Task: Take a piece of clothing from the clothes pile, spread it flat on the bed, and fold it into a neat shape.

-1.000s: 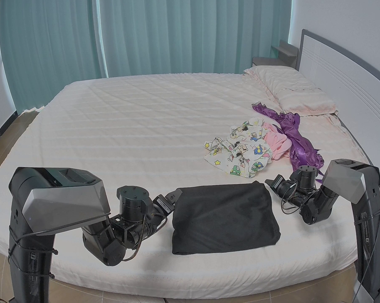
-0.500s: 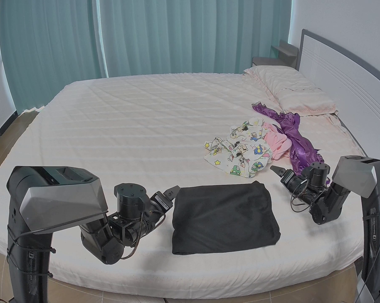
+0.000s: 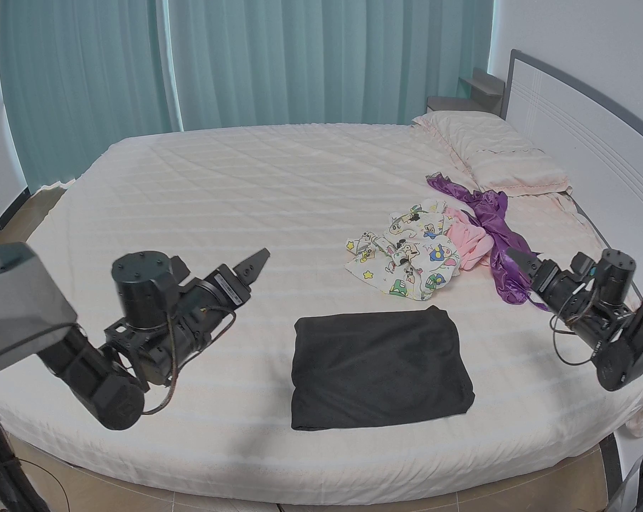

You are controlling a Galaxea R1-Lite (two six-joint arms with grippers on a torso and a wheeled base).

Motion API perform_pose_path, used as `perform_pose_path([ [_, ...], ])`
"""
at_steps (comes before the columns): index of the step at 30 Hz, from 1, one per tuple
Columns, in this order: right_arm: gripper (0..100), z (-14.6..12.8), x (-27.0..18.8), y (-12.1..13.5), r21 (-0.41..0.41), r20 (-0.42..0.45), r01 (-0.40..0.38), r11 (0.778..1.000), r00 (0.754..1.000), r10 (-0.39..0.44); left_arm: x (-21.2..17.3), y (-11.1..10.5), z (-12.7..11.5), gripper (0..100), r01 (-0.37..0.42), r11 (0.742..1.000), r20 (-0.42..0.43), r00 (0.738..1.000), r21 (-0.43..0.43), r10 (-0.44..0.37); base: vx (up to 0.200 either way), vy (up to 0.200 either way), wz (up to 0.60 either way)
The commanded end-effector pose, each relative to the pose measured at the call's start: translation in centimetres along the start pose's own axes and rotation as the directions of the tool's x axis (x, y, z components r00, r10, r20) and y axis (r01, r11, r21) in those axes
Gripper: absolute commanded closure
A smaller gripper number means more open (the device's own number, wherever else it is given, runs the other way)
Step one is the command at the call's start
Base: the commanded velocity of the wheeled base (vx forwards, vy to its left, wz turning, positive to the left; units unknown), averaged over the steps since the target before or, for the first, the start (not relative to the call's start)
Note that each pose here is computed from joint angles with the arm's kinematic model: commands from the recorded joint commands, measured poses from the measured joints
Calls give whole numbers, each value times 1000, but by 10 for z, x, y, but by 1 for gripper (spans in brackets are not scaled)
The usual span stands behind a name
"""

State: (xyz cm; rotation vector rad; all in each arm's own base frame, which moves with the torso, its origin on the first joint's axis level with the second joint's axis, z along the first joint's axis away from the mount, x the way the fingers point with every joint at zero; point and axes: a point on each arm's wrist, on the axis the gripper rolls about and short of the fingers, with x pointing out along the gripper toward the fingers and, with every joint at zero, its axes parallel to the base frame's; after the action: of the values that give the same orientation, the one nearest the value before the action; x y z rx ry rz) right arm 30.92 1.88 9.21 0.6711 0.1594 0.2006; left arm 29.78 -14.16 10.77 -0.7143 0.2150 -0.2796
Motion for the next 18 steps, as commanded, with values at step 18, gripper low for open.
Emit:
perform_pose_path([
  [18, 0, 6, -246, 65, -479, 177, -54, 876, 972, 157, -237, -8, 61, 0, -140, 950, 345, 938, 280, 37, 0, 0, 0],
])
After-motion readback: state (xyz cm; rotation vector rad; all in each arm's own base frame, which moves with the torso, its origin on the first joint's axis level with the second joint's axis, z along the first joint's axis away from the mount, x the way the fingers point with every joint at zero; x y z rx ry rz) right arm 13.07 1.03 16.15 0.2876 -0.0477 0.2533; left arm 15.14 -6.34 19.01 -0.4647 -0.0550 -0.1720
